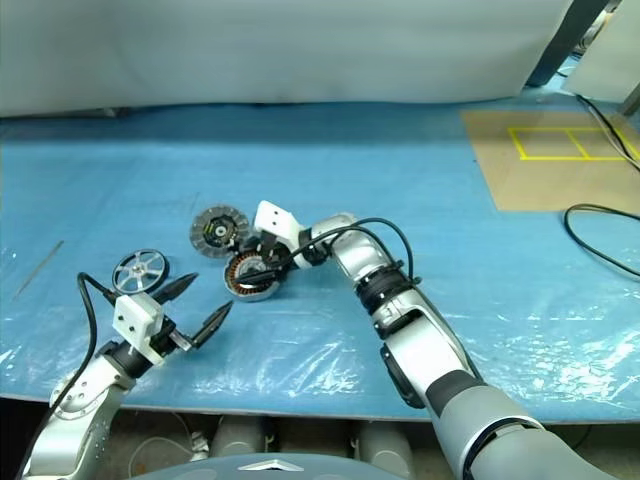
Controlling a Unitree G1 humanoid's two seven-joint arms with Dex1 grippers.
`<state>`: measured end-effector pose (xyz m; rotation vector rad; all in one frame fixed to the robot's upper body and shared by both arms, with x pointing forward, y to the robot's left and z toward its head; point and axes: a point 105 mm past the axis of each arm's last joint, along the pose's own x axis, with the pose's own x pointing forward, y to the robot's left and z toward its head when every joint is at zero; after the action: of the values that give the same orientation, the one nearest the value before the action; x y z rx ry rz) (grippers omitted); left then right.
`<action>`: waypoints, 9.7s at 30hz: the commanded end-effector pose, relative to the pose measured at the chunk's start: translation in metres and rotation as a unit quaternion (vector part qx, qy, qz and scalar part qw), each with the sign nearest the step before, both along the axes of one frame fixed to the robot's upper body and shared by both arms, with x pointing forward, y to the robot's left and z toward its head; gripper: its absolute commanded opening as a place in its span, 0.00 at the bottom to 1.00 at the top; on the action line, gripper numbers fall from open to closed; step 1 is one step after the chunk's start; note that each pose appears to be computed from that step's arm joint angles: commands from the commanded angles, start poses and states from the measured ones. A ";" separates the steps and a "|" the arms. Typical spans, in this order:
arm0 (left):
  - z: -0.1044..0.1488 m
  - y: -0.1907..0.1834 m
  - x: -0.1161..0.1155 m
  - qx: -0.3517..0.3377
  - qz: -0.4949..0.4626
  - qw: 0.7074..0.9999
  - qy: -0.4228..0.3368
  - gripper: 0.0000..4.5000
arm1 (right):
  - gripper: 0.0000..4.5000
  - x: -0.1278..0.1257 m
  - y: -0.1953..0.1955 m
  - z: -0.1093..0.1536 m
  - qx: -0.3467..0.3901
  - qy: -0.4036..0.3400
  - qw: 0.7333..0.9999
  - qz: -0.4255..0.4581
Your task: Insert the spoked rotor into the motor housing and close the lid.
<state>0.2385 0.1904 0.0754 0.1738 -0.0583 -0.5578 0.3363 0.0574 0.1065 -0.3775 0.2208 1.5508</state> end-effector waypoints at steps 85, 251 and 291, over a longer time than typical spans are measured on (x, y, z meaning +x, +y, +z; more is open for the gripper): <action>0.043 0.146 0.072 0.209 -0.065 0.952 0.214 0.73 | 0.00 0.001 -0.036 0.008 0.073 0.027 0.992 -0.095; 0.036 -0.004 0.035 -0.061 -0.039 0.997 0.033 0.00 | 0.00 -0.021 -0.038 0.033 0.110 0.002 0.992 -0.057; 0.036 0.022 0.005 -0.056 0.045 0.997 0.019 0.00 | 0.00 -0.008 0.000 -0.032 -0.044 -0.020 0.998 -0.032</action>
<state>0.2441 0.2039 0.1002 0.0449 0.0041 -0.4967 0.3344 0.0605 0.0911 -0.4674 0.2119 1.4577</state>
